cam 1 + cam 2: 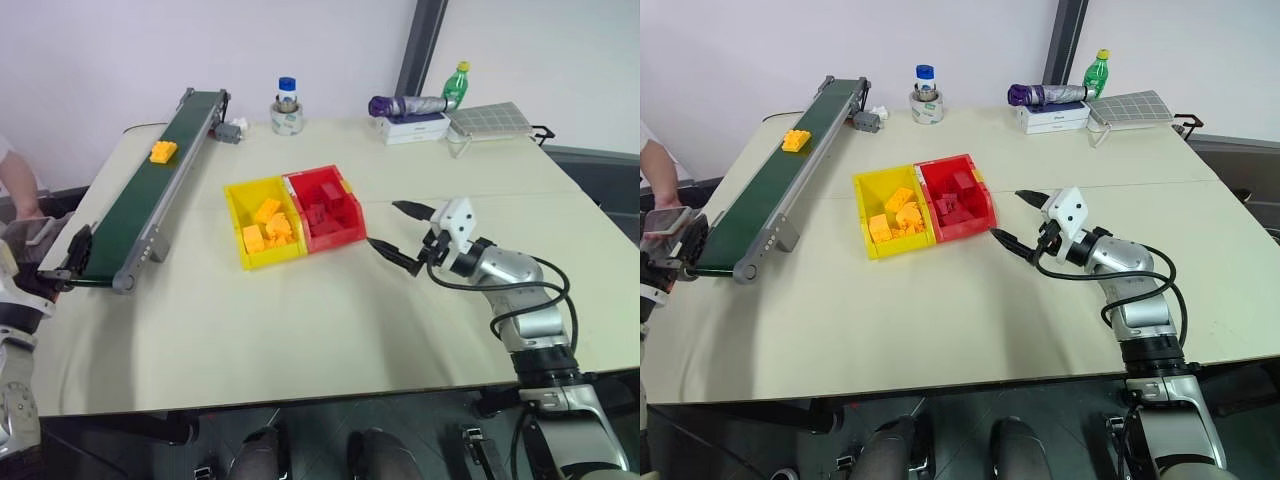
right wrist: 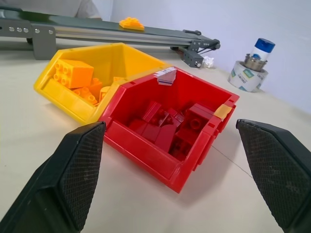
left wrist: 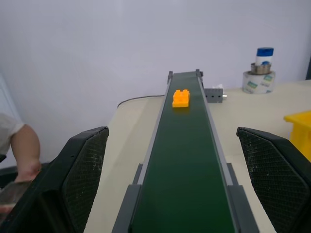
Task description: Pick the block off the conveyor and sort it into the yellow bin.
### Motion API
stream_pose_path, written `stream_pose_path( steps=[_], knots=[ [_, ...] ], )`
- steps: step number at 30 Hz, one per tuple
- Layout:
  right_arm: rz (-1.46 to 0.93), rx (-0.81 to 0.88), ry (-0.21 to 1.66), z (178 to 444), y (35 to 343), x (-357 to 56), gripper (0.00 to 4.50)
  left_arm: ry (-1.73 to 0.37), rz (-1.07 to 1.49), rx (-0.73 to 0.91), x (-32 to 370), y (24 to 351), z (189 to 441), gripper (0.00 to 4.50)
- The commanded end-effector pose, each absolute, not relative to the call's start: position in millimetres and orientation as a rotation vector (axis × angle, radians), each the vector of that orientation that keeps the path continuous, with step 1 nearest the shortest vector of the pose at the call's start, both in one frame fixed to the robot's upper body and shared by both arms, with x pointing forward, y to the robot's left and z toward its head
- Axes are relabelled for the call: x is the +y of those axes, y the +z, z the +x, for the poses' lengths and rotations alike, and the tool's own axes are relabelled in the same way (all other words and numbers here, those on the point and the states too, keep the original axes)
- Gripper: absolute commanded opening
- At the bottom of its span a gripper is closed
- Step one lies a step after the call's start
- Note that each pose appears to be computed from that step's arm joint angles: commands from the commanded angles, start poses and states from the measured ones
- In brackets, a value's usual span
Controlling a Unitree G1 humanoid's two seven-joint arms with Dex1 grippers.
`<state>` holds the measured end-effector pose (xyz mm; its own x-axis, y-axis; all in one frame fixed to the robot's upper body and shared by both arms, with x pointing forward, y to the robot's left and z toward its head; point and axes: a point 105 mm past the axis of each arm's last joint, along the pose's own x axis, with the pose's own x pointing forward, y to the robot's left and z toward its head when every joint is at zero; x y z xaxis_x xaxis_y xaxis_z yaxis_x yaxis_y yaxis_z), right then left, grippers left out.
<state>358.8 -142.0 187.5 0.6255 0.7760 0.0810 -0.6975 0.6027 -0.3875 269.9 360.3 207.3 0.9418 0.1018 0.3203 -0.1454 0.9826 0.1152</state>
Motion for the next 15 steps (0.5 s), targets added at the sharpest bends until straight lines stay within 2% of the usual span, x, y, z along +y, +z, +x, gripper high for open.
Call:
stream_pose_path(
  steps=[1, 11, 15],
  knots=[
    [-0.347, -0.320, 0.874, 356.8, 203.7, -138.7, 4.50, 0.153, 0.190, -0.340, 365.4, 219.7, 268.1, 4.46],
    [-0.304, -0.349, 0.940, 345.5, 210.1, -128.3, 4.50, 0.194, 0.208, -0.265, 375.3, 217.6, 286.1, 4.46],
    [-0.263, -0.316, 1.054, 332.1, 209.6, -114.0, 4.50, 0.192, 0.193, -0.217, 379.5, 224.4, 309.5, 4.46]
  ],
)
